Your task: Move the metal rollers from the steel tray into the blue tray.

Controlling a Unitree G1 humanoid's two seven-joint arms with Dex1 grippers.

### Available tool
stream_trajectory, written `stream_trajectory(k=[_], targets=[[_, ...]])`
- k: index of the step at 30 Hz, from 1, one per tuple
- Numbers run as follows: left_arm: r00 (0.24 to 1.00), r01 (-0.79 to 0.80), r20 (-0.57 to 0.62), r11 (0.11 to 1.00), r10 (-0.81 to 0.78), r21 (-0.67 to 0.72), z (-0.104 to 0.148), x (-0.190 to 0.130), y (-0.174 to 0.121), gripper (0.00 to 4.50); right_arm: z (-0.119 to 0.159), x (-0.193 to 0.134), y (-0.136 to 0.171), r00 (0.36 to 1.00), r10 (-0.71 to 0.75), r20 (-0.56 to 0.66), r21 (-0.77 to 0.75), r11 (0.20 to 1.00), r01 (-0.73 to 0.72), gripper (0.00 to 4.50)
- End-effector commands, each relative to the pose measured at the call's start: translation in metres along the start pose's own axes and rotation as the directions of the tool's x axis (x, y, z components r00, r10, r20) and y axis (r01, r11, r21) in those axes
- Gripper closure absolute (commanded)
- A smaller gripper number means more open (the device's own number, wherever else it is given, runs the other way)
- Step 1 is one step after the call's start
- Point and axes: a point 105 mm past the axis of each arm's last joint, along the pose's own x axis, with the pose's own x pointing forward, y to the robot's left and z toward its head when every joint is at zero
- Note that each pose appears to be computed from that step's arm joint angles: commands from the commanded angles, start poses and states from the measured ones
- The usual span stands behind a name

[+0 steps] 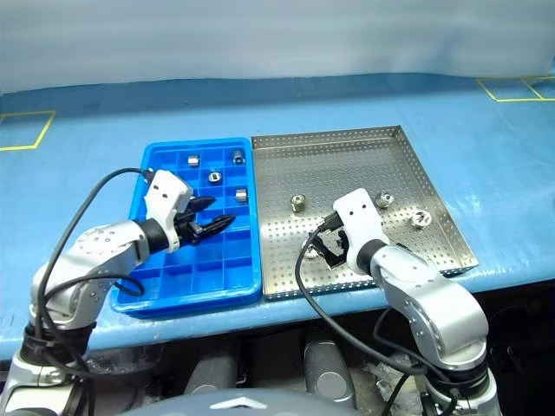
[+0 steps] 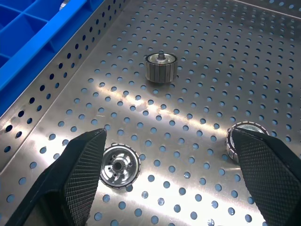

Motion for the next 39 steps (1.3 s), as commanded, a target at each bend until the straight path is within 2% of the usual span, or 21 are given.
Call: stream_trajectory(k=[1, 13, 17, 22, 27, 30, 34, 39], targets=[[1.000, 0.000, 0.024, 0.999, -0.001, 0.034, 0.008, 0.000, 0.002, 1.24, 0.009, -0.006, 0.000, 0.999, -0.017, 0.051, -0.015, 1.000, 0.018, 0.03], [0.999, 0.015, 0.028, 0.999, -0.016, 0.046, 0.010, 0.004, 0.001, 1.24, 0.008, -0.008, -0.001, 0.998, -0.029, 0.050, -0.013, 0.999, 0.030, 0.03], [0.997, 0.039, 0.060, 0.997, -0.043, 0.064, 0.021, 0.009, -0.002, 1.24, 0.010, -0.007, -0.001, 0.998, -0.028, 0.055, -0.014, 0.999, 0.029, 0.03], [0.987, 0.127, 0.089, 0.986, -0.136, 0.106, 0.056, 0.042, -0.011, 1.24, 0.012, -0.004, -0.001, 0.998, -0.028, 0.063, -0.013, 0.999, 0.029, 0.03], [0.973, 0.223, 0.036, 0.972, -0.226, 0.075, 0.079, 0.090, -0.027, 1.24, 0.014, -0.003, -0.001, 0.997, -0.037, 0.075, -0.006, 0.999, 0.037, 0.03], [0.968, 0.251, -0.037, 0.966, -0.249, 0.067, 0.077, 0.119, -0.034, 1.24, 0.014, -0.003, -0.001, 0.996, -0.045, 0.082, -0.003, 0.999, 0.045, 0.03], [0.968, 0.214, -0.147, 0.975, -0.204, 0.062, 0.060, 0.147, -0.031, 1.24, 0.015, -0.005, -0.001, 0.994, -0.059, 0.091, 0.000, 0.998, 0.059, 0.03], [0.961, 0.167, -0.234, 0.984, -0.147, 0.068, 0.039, 0.163, -0.024, 1.24, 0.013, -0.009, -0.003, 0.991, -0.088, 0.097, 0.011, 0.996, 0.088, 0.03]])
